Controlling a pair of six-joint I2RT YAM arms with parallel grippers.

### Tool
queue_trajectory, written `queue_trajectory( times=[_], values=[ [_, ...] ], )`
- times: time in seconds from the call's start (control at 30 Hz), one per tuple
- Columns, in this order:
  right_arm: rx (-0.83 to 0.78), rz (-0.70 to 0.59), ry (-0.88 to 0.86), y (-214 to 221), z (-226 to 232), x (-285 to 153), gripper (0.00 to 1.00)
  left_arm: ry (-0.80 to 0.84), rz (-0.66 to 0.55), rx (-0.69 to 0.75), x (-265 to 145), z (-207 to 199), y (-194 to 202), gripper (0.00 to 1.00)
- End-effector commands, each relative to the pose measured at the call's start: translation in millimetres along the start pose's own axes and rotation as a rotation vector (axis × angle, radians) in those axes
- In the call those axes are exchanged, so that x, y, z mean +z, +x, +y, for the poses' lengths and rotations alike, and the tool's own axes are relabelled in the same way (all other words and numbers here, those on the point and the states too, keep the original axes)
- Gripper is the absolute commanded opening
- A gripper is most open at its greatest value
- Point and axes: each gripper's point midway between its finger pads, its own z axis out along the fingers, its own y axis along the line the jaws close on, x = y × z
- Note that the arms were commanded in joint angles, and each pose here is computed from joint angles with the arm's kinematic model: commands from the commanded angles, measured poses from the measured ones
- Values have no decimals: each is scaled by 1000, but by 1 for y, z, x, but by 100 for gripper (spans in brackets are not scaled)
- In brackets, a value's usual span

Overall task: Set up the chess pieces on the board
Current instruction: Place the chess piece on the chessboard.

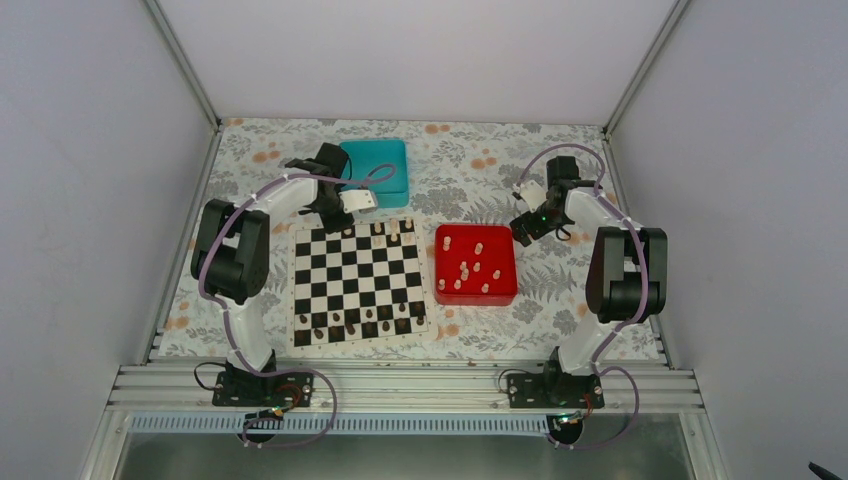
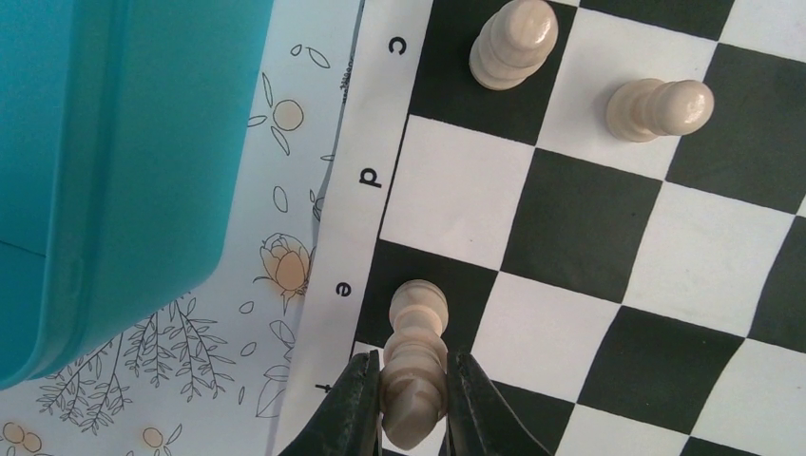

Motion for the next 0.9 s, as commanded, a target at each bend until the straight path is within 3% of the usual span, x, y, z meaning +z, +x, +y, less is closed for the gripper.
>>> queue_trajectory(
  times=[0.0,0.2,0.3,0.57,0.87],
  values=[
    [0,4,-7,-2,-1,2,100,35,5,-1,8,-4,5,8],
    [-2,4,-7,-1,-1,2,100,32,5,1,-3,-3,1,19],
    [-1,3,-9,-2,-1,1,100,23,11,1,-10,0,0,30],
    [-5,6,-16,0,1,2,100,-26,-13,23,-38,9,-17,49],
    [-8,3,-13,0,0,2,100,-118,-34,103,-89,3,-57,50]
  ],
)
